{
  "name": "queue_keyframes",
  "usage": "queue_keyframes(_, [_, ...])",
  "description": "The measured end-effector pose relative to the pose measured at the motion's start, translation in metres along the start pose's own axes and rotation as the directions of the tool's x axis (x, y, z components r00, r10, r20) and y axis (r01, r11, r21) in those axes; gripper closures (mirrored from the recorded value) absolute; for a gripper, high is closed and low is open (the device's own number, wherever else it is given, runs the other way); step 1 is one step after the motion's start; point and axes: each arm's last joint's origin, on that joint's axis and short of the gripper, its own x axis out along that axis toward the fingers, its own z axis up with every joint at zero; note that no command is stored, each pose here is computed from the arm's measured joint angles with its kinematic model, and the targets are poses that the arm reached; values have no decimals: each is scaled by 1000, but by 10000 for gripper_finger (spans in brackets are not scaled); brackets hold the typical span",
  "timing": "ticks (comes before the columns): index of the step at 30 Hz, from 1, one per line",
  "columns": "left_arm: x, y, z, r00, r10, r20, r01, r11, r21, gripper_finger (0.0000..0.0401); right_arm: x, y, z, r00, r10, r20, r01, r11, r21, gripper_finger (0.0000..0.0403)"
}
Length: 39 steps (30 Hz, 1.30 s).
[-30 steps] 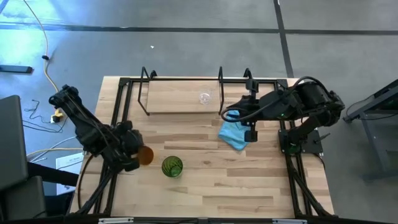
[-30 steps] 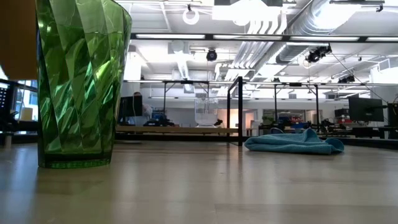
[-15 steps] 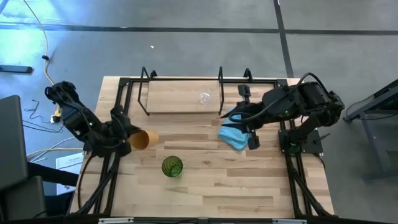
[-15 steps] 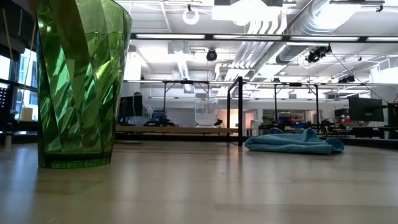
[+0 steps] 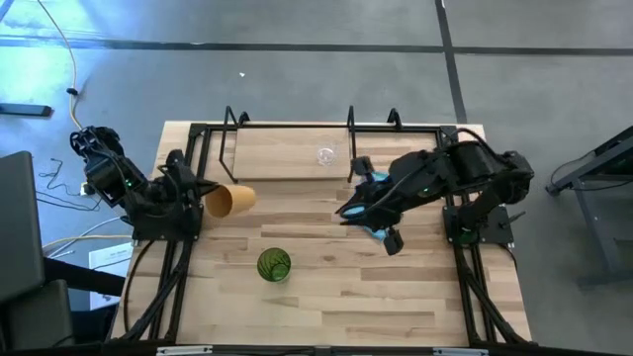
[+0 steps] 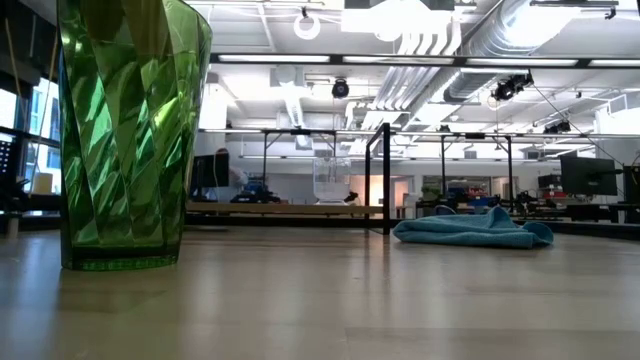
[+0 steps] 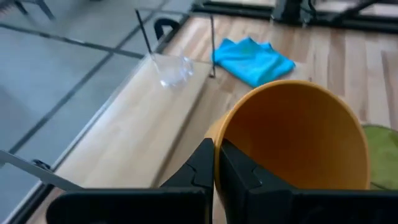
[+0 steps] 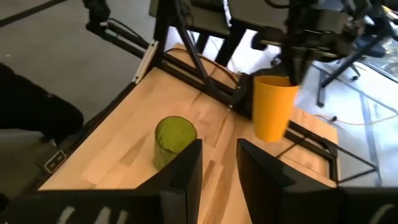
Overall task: Stack small to large cups/mugs on shelf
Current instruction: Put the yellow cup on the shelf
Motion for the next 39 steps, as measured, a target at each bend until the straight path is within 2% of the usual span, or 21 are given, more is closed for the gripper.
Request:
queue_keyframes(14, [-5, 14, 3, 987, 90, 137, -80, 994, -75, 401, 19, 2, -1, 997, 79, -4, -79, 997, -23, 311])
queue_keyframes(26, [-10, 22, 9, 925, 224, 308, -188, 972, -141, 401, 19, 2, -1, 997, 79, -4, -79, 996, -41, 311])
queue_keyframes(32, [-11, 23, 10, 936, 189, 297, -164, 981, -106, 401, 19, 2, -1, 997, 80, -4, -80, 995, -52, 311])
queue_keyframes(39, [-12, 15, 16, 963, 61, 263, -62, 998, -3, 401, 18, 2, -1, 996, 87, -2, -87, 994, -59, 311])
